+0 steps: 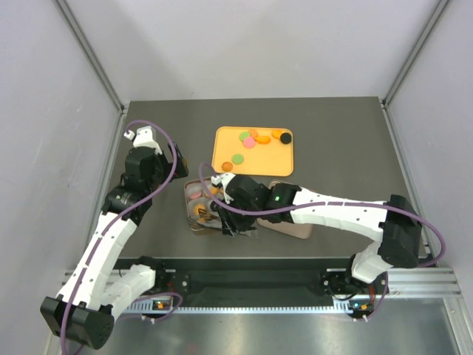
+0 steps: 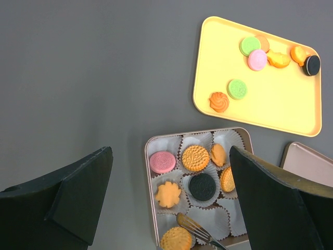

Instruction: Pack the cookies

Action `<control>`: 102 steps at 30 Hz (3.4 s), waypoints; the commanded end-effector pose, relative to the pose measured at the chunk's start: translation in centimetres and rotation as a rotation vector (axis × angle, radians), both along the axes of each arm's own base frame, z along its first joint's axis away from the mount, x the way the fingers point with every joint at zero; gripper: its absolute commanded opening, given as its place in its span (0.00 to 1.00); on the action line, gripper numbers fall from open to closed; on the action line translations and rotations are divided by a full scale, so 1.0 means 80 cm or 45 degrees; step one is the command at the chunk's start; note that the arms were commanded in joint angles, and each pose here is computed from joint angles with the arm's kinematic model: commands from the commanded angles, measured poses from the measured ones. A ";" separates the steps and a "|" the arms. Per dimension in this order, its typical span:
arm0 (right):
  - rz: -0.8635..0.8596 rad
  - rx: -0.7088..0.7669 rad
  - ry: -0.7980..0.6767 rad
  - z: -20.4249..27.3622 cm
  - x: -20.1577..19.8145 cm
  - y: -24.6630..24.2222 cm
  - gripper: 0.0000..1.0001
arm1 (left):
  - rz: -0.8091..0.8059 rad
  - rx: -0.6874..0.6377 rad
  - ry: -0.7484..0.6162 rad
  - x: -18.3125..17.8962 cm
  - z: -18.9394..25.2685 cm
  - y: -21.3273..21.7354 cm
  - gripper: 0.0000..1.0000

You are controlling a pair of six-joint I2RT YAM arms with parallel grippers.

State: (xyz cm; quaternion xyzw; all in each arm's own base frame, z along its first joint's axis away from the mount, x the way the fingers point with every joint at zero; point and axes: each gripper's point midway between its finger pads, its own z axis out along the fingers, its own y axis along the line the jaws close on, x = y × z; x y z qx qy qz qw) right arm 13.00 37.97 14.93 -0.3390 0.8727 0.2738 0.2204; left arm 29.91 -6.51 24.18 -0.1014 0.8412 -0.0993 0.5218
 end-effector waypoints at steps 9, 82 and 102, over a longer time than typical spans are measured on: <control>-0.020 0.067 -0.021 0.012 0.010 0.012 0.46 | 0.002 -0.023 -0.069 0.008 0.013 -0.001 0.99; -0.640 -0.338 -0.319 -0.014 0.370 -0.133 0.46 | 0.003 -0.026 -0.048 0.012 0.007 -0.001 0.99; -0.646 -0.345 -0.332 -0.012 0.373 -0.131 0.38 | 0.000 -0.032 -0.051 0.011 0.008 -0.002 0.99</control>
